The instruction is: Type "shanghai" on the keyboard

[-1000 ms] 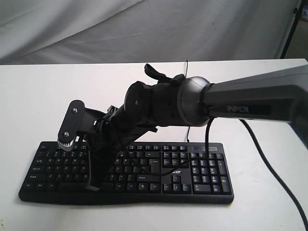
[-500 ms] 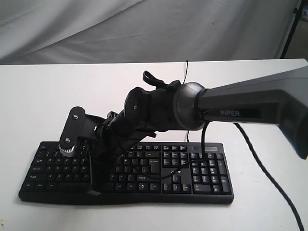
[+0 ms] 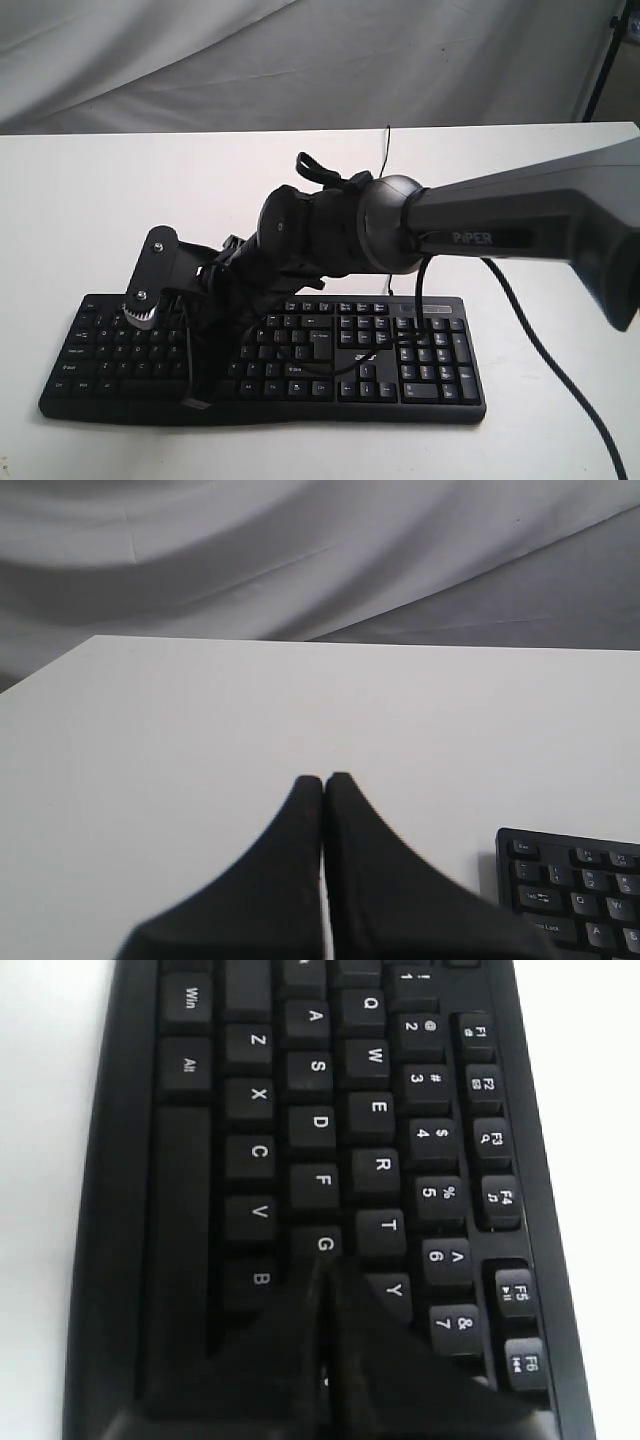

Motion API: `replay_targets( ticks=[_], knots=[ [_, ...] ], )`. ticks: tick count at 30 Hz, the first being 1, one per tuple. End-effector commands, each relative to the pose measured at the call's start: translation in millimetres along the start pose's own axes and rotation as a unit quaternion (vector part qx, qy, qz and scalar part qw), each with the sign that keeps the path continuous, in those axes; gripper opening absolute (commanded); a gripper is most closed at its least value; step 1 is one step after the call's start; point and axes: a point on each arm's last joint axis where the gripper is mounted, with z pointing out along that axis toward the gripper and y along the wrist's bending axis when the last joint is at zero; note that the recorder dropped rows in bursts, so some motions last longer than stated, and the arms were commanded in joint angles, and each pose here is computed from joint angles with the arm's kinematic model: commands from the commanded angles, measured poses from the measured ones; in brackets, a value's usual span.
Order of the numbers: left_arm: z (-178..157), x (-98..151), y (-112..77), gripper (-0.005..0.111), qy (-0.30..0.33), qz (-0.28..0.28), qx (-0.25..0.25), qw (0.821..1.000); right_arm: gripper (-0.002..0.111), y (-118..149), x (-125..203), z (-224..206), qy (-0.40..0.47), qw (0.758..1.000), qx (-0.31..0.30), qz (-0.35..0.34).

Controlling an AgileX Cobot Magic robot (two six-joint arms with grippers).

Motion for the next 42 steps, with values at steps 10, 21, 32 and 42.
replay_targets(
  ticks=[10, 21, 32, 42],
  knots=[
    [0, 1, 0.0, 0.001, -0.005, -0.001, -0.001, 1.0, 0.0, -2, 5, 5, -0.001, 1.0, 0.003, 0.0],
    [0, 1, 0.0, 0.001, -0.005, -0.001, -0.001, 1.0, 0.0, -2, 7, 9, 0.002, 1.0, 0.003, 0.001],
    [0, 1, 0.0, 0.001, -0.005, -0.001, -0.001, 1.0, 0.0, -3, 14, 16, 0.009, 1.0, 0.0, 0.006],
    [0, 1, 0.0, 0.001, -0.005, -0.001, -0.001, 1.0, 0.0, -6, -10, -17, -0.026, 0.999, 0.02, -0.006]
  ],
)
